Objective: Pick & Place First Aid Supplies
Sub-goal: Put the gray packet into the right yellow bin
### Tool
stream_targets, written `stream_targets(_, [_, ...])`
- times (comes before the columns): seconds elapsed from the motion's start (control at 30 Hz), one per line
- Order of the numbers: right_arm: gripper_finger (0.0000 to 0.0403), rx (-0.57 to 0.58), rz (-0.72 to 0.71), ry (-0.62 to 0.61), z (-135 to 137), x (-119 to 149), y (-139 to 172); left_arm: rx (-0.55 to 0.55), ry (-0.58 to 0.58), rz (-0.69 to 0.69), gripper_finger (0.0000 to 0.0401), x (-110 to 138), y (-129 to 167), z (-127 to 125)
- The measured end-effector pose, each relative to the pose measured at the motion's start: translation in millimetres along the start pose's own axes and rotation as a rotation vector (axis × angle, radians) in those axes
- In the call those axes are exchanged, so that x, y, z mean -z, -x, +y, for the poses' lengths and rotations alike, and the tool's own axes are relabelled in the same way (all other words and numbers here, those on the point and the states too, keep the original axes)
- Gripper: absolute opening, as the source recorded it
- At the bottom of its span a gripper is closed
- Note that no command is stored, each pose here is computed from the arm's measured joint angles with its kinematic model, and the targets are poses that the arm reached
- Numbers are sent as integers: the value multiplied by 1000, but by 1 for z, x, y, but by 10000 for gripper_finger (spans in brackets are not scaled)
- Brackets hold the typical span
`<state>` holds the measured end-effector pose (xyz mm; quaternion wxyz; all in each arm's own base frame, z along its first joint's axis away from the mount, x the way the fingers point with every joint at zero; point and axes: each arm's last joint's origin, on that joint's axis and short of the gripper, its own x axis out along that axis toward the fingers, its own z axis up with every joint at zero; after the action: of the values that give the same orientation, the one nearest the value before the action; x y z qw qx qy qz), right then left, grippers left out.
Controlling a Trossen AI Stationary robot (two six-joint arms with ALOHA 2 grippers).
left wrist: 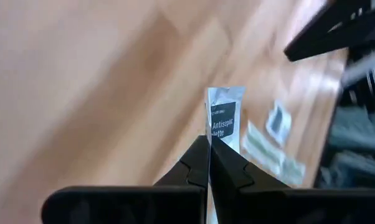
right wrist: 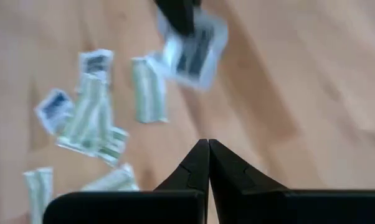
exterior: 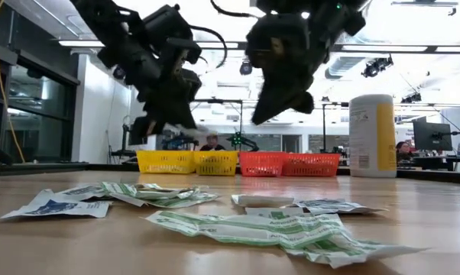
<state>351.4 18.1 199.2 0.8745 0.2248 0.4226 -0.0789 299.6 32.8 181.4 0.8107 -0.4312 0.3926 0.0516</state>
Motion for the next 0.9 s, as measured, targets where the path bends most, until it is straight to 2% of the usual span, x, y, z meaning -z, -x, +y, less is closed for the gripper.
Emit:
stream_targets(0.17, [1, 102, 16, -13, -19, -6, 25, -116, 49, -239, 0, -23, 35, 11])
stream_targets(0.3, [1, 149, -27, -4, -32, -15, 40, -195, 130, -389, 0, -40, 55, 27])
stream_targets(0.57, [1, 188, -38, 34, -58, -26, 45, -282, 250, -574, 0, -67, 80, 59])
stream_targets(0.77, [1, 200, -29, 59, -76, -31, 48, -326, 285, -717, 0, -95, 104, 63])
stream_targets(0.9, [2, 216, -31, 67, -89, -35, 50, -364, 274, -707, 0, -117, 108, 64])
